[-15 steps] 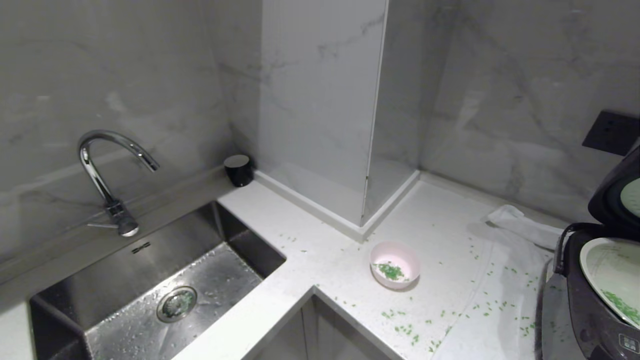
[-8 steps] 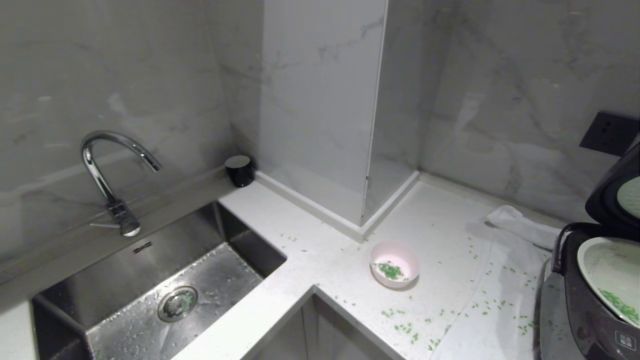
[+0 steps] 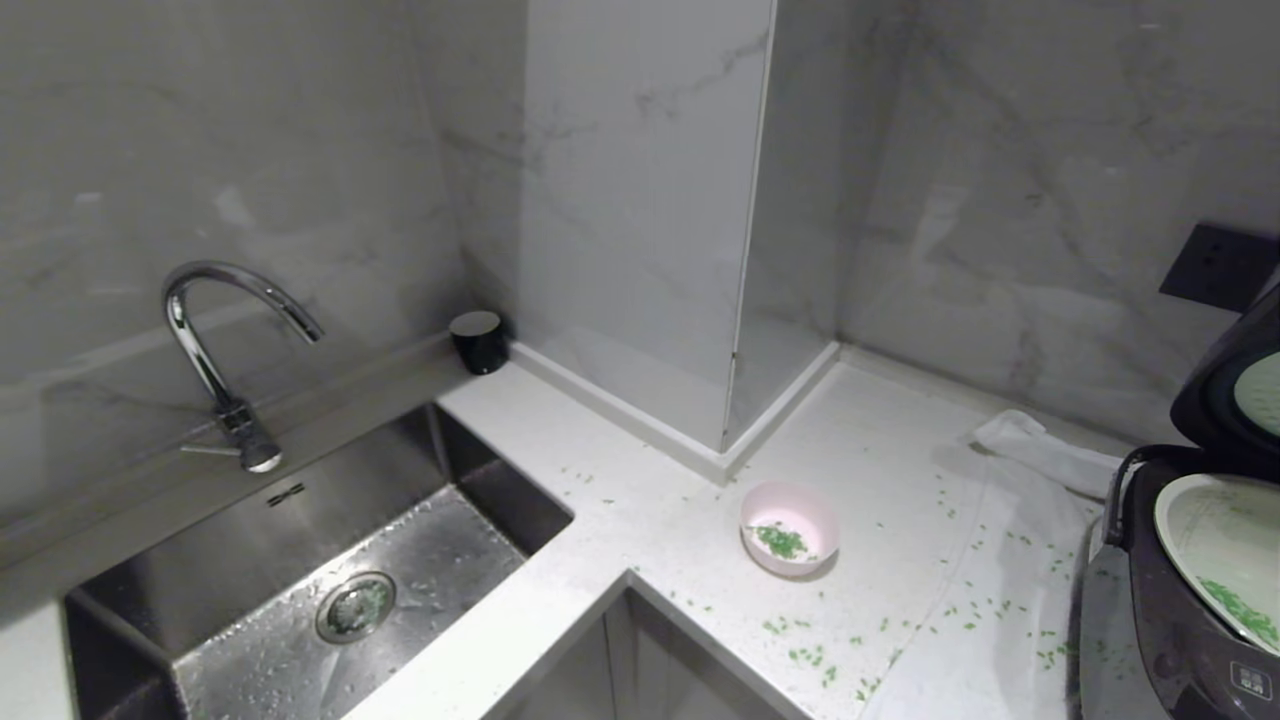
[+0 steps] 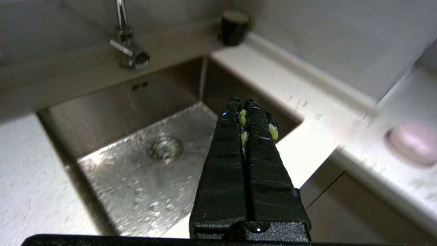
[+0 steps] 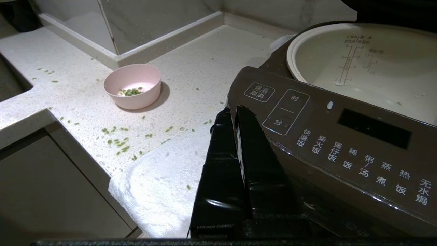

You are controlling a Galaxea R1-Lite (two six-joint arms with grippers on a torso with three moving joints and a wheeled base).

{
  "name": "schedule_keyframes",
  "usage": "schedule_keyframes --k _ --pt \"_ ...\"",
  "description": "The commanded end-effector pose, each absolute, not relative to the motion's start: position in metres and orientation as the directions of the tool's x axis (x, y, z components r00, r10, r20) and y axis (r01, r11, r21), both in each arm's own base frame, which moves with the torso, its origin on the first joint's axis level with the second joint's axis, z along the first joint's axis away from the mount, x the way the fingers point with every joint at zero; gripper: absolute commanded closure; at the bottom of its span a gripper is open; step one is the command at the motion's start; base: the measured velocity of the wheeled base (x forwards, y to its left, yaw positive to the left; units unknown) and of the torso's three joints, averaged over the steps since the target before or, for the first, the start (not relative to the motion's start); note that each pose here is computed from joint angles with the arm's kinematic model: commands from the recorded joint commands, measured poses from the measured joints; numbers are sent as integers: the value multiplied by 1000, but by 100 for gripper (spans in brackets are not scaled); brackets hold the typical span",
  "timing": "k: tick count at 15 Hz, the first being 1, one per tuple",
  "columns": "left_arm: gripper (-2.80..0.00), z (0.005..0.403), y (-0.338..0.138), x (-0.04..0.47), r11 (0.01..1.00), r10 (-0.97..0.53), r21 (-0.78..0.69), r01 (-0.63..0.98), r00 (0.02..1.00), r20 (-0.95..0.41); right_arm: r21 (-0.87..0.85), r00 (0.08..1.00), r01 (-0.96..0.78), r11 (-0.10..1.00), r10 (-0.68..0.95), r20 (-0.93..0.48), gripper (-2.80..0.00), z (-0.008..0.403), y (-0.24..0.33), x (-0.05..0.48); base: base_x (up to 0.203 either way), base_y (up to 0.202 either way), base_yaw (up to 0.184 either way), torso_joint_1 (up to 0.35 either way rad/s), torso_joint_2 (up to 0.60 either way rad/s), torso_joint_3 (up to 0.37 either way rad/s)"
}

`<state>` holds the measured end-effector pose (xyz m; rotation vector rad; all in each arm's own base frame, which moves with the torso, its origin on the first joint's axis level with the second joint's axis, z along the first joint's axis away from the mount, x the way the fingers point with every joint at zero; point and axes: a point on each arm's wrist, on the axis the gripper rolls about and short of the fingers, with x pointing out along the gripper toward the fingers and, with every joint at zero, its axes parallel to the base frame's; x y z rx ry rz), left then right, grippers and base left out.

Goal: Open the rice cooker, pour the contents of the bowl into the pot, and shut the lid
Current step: Turn on the tap

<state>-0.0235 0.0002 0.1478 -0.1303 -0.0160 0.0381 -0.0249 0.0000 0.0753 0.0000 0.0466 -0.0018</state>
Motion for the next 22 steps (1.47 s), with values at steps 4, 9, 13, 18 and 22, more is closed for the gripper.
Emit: schedule_keyframes --k 4,9,13,18,22 --pt "0 233 5 67 961 103 -238 -144 979 -176 0 999 2 1000 -2 -46 0 75 0 -25 0 0 0 0 0 0" --pt "0 206 16 159 888 242 -246 -389 849 -470 0 999 2 1000 -2 -46 0 75 0 -25 0 0 0 0 0 0" --pt "0 173 29 231 770 332 -249 -587 702 -629 0 999 2 1000 -2 -46 0 75 0 -25 0 0 0 0 0 0" --pt "0 148 64 299 664 414 -233 -710 609 -676 0 999 2 1000 -2 -47 0 75 0 -25 0 0 0 0 0 0" --pt "-280 136 92 329 623 451 -221 -751 575 -683 0 999 2 1000 -2 -46 0 75 0 -25 0 0 0 0 0 0"
